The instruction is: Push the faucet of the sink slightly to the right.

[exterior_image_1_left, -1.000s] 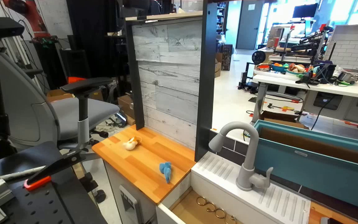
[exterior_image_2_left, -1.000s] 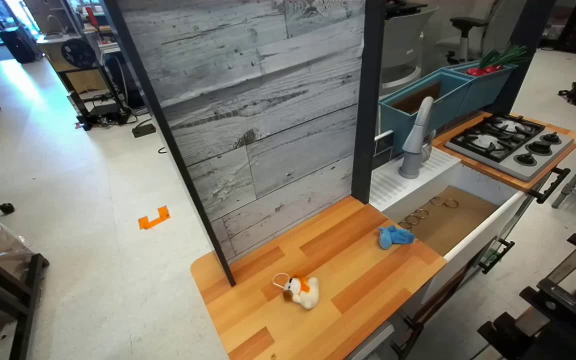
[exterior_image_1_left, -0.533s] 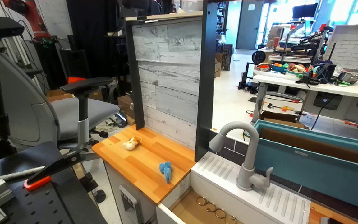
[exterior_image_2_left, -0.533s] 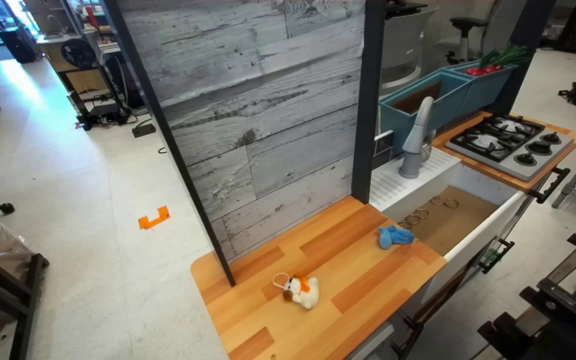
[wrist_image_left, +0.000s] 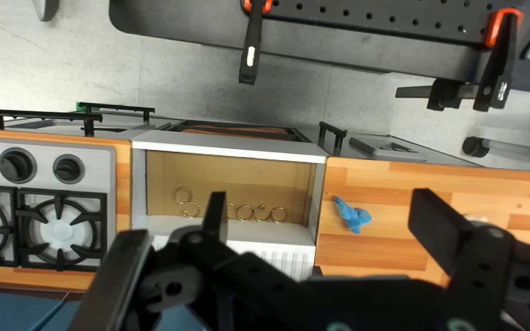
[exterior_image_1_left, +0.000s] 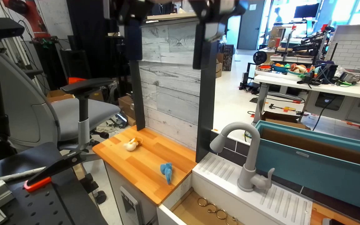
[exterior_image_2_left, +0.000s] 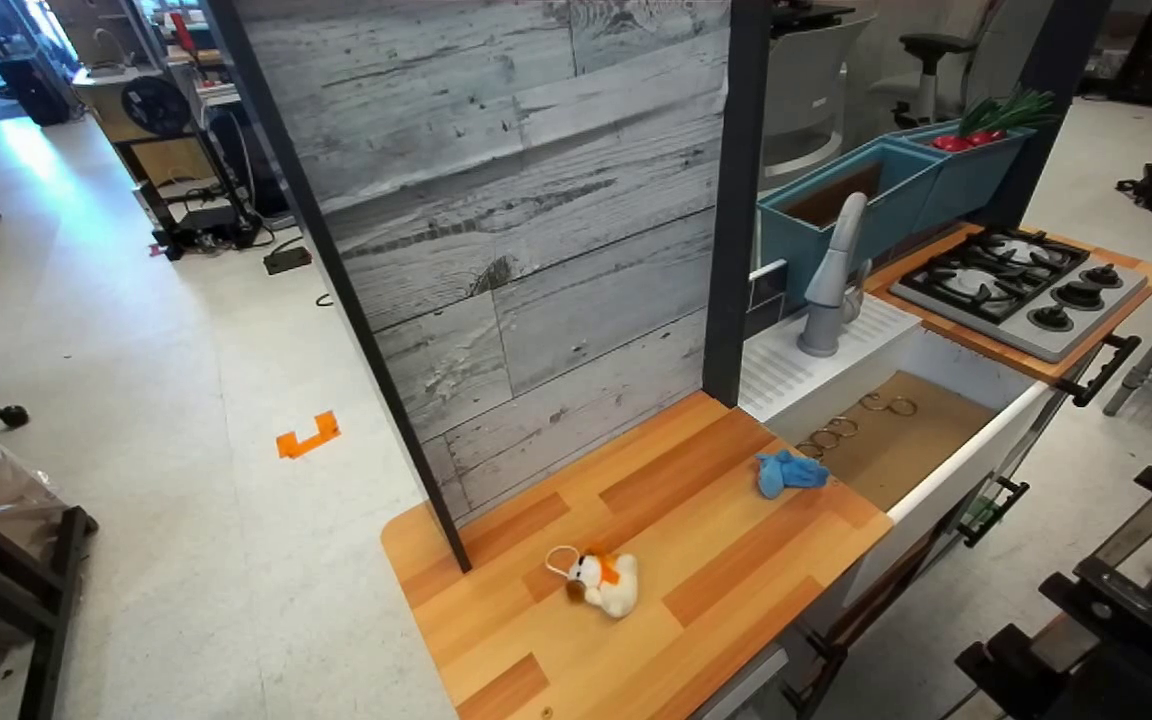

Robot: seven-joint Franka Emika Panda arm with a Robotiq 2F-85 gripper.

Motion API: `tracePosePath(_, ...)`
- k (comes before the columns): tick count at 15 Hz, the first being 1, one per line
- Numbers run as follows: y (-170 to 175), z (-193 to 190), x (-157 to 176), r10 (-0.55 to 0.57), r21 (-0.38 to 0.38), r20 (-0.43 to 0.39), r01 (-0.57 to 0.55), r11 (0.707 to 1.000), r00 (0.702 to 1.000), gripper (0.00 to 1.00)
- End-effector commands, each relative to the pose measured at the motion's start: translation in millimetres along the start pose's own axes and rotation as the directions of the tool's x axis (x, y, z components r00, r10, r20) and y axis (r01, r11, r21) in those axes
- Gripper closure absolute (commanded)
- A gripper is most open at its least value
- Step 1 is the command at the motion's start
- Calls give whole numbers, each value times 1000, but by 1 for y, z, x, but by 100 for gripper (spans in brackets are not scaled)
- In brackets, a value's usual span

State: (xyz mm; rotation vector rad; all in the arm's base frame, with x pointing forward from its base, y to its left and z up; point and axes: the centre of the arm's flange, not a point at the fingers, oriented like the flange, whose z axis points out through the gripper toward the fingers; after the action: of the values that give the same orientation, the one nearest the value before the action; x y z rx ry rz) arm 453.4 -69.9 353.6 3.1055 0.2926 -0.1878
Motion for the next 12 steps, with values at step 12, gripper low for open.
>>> tracePosePath(12,-45,132,124,386,-12,-157,-392,920,909,0)
